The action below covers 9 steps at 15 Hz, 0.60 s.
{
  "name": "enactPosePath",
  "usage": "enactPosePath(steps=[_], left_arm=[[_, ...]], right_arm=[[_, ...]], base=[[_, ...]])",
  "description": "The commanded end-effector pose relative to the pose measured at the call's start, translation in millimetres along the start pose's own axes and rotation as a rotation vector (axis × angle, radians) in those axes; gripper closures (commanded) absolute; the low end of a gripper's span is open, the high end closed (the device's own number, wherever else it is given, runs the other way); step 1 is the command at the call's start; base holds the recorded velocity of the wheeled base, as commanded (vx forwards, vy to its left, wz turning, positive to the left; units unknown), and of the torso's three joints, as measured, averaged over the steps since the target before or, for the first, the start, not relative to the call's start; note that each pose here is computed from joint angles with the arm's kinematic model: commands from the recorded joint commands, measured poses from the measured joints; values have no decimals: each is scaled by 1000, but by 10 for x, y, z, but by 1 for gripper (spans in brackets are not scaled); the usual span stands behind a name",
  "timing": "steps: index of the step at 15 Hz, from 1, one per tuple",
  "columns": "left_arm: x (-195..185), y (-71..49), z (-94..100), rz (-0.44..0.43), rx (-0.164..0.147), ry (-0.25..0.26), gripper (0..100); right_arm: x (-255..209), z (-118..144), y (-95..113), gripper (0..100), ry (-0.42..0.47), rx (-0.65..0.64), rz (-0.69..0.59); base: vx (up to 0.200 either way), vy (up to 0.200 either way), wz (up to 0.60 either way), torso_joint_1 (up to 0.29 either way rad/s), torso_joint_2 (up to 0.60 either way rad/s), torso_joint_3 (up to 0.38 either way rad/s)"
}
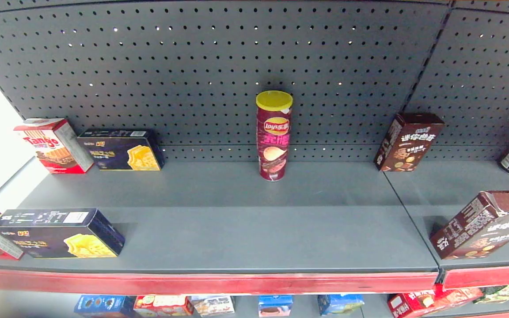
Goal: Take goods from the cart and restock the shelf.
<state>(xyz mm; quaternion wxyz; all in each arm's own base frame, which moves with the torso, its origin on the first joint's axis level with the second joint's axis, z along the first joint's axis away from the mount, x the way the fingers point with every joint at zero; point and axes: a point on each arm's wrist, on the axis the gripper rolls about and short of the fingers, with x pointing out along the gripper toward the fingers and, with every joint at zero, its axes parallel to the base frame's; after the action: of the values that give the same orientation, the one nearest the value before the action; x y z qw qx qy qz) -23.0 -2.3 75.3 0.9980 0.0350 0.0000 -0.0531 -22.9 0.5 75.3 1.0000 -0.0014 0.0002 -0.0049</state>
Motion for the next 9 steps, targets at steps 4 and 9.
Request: enactPosePath(steps=[4, 9], left_arm=[[0, -1, -3, -1, 0, 1, 0], [-1, 0, 1, -1, 0, -1, 0]], right_arm=[[1, 0, 0, 0, 1, -2, 1], [1, 0, 0, 0, 1, -6, 2]], base=[[0, 0, 0, 0, 0, 0], [0, 0, 240, 2, 1, 0]])
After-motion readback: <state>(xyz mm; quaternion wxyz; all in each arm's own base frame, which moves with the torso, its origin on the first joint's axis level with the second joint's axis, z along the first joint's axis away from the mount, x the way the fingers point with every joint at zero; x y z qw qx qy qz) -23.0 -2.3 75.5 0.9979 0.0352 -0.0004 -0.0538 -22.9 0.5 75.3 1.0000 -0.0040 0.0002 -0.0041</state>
